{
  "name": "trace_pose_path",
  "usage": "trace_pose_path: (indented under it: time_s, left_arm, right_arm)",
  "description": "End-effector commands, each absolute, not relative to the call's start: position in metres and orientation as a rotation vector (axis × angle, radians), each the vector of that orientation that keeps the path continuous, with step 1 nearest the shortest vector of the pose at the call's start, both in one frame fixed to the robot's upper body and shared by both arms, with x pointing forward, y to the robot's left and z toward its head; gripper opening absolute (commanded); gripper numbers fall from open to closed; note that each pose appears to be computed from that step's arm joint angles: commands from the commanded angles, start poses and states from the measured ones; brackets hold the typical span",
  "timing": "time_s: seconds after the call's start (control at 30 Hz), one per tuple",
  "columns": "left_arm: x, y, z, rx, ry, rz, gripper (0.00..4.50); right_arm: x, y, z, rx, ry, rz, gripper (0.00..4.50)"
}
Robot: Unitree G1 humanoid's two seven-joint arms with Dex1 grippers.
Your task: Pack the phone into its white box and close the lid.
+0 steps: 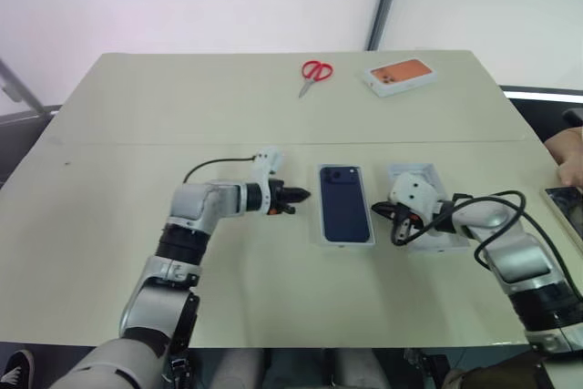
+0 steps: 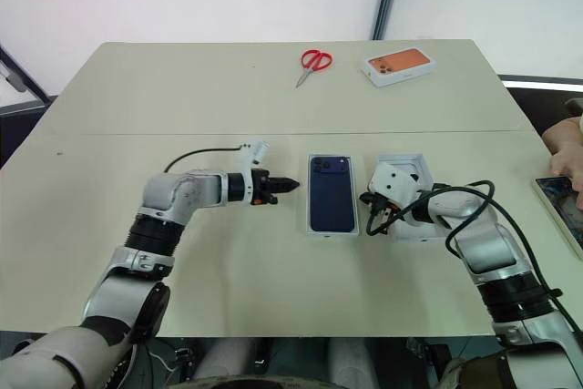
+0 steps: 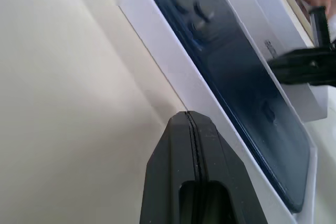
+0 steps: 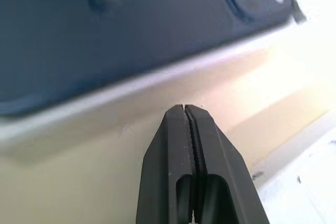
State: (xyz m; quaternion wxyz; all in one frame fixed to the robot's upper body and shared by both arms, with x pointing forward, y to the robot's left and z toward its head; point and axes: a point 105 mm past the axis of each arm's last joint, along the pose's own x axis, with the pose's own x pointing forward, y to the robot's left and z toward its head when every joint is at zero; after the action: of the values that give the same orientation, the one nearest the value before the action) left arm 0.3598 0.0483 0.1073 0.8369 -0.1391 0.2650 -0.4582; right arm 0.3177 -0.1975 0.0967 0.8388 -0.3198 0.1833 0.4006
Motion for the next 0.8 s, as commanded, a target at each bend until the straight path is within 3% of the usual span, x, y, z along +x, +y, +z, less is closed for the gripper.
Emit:
trace_pose_path:
  time_s: [0.03, 0.2, 0.23, 0.27, 0.37, 0.53, 0.57, 0.63, 0.8]
  left_arm:
    - [0.365, 0.06, 0.138, -0.253, 0.394, -0.991, 0.0]
    - [0.359, 0.08, 0.141, -0.18, 0.332, -1.005, 0.0]
    - [0.359, 0.083, 0.144, -0.163, 0.314, -1.005, 0.25]
    - [0.356, 0.086, 0.146, -0.163, 0.302, -1.019, 0.55]
    - [0.351, 0.093, 0.153, -0.124, 0.242, -1.044, 1.78]
    - [0.344, 0.11, 0.159, -0.099, 0.163, -1.061, 4.4]
    - [0.343, 0.115, 0.156, -0.074, 0.169, -1.055, 4.5]
    - [0.345, 0.124, 0.148, 0.0, 0.174, -1.019, 4.5]
    - [0.319, 0.13, 0.157, 0.105, 0.064, -1.204, 4.5]
  right_arm:
    - [0.317, -0.205, 0.117, -0.695, 0.332, 0.807, 0.05]
    - [0.317, -0.204, 0.131, -0.652, 0.295, 0.794, 0.05]
    - [0.318, -0.203, 0.136, -0.602, 0.284, 0.79, 0.01]
    - [0.322, -0.204, 0.142, -0.536, 0.276, 0.758, 0.26]
    - [0.325, -0.206, 0.153, -0.449, 0.281, 0.721, 1.29]
    - [0.322, -0.221, 0.16, -0.392, 0.355, 0.632, 3.94]
    - [0.319, -0.223, 0.158, -0.395, 0.382, 0.62, 4.43]
    - [0.316, -0.234, 0.153, -0.387, 0.437, 0.565, 4.43]
    - [0.3, -0.23, 0.144, -0.298, 0.545, 0.504, 4.43]
